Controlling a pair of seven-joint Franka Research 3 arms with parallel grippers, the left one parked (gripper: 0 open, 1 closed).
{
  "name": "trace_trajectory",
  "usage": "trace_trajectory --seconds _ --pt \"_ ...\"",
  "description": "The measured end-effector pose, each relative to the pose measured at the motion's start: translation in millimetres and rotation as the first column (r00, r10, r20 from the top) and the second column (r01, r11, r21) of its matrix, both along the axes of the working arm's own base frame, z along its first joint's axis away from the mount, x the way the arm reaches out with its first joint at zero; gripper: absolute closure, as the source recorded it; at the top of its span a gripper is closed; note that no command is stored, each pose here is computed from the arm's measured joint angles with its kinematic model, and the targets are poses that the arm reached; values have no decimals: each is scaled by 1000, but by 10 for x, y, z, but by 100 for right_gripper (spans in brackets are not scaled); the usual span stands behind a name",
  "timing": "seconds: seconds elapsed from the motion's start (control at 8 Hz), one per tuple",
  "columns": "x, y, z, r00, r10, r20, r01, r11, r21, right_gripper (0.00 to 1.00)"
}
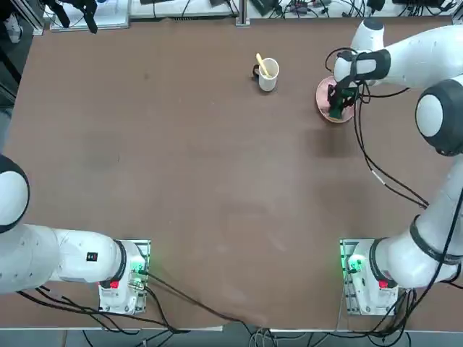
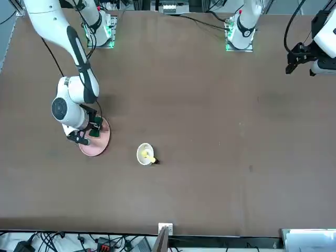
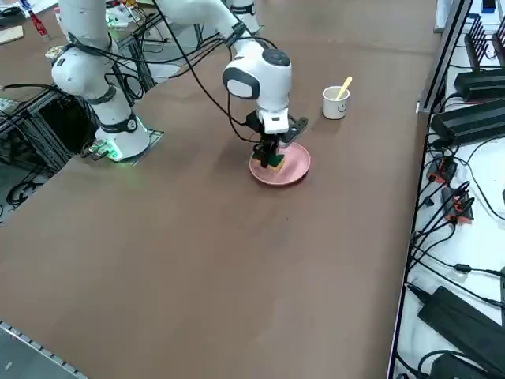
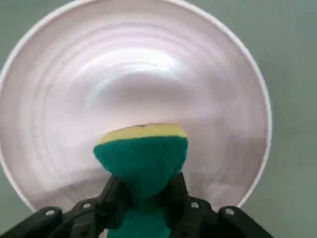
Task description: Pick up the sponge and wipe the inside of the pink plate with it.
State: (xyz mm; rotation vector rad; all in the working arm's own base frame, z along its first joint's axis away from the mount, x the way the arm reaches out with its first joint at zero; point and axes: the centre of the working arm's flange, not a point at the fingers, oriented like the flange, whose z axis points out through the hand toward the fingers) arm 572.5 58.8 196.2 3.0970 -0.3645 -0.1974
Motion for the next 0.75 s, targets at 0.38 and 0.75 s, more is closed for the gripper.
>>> trace_trajectory --seconds 0.38,0.75 --pt "44 -495 5 999 37 22 -37 999 11 59" --pt "128 -558 2 995 41 91 -42 999 6 59"
